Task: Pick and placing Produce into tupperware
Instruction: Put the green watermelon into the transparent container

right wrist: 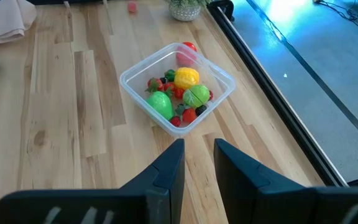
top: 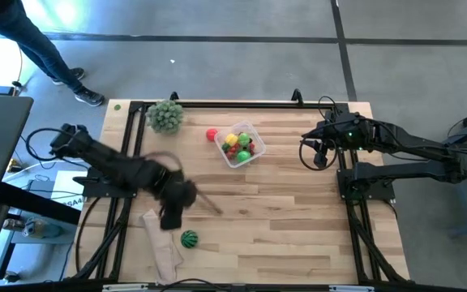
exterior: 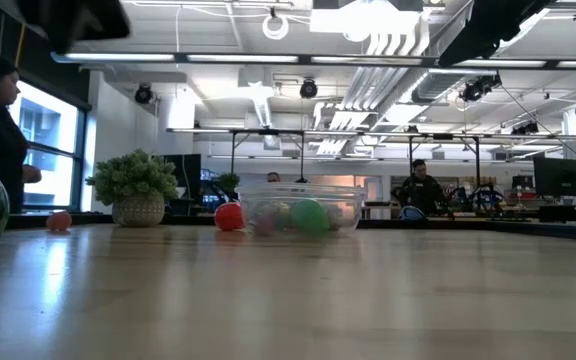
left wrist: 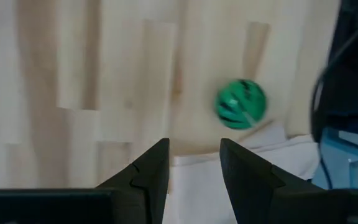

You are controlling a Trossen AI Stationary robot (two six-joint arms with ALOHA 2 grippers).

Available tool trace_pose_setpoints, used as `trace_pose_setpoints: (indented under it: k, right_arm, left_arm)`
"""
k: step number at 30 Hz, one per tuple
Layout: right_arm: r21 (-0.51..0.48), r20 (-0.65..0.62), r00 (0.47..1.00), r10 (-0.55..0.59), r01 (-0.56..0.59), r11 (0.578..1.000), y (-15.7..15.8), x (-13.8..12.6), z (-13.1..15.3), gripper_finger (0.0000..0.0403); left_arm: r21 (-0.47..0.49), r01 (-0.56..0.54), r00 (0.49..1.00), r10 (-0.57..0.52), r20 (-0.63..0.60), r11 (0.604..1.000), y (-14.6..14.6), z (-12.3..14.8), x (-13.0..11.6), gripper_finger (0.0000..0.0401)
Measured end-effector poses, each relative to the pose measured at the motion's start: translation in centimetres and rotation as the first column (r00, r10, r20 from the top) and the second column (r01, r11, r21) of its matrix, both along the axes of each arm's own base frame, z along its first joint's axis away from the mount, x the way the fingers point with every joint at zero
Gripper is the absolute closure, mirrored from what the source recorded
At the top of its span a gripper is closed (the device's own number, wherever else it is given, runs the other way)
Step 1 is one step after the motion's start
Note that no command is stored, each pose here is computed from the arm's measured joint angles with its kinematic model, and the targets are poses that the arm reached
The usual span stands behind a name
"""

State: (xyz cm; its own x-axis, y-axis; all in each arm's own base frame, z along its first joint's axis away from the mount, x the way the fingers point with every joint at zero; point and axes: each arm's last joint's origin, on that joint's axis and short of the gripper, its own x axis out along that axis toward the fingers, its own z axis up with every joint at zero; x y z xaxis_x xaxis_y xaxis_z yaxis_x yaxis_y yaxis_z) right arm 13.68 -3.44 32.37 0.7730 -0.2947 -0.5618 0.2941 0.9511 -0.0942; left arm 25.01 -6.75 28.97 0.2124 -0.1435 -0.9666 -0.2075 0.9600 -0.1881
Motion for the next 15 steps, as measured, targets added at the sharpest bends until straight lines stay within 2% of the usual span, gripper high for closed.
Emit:
trace_pose_setpoints:
  k: [4, 7, 11, 15]
  right_arm:
    - [0.0, 0.0, 1.0, 0.0, 0.0, 1.0, 0.0, 0.0, 0.0, 0.0327]
    - [0.0, 0.0, 1.0, 0.0, 0.0, 1.0, 0.0, 0.0, 0.0, 0.0327]
    - [0.0, 0.0, 1.0, 0.0, 0.0, 1.0, 0.0, 0.0, 0.0, 0.0327]
    - [0.0, 0.0, 1.0, 0.0, 0.0, 1.0, 0.0, 0.0, 0.0, 0.0327]
  left_arm:
    - [0.042, -0.001, 0.999, 0.0, 0.033, 0.999, -4.3, 0.0, -1.2, 0.0268]
    - [0.101, -0.026, 0.994, 0.015, 0.109, 0.995, -6.7, 0.0, -2.0, 0.0268]
    - [0.124, -0.054, 0.981, 0.029, 0.19, 0.991, -8.6, -0.1, -2.5, 0.0263]
    - [0.134, -0.043, 0.981, 0.016, 0.193, 0.99, -9.0, -0.3, -2.5, 0.0251]
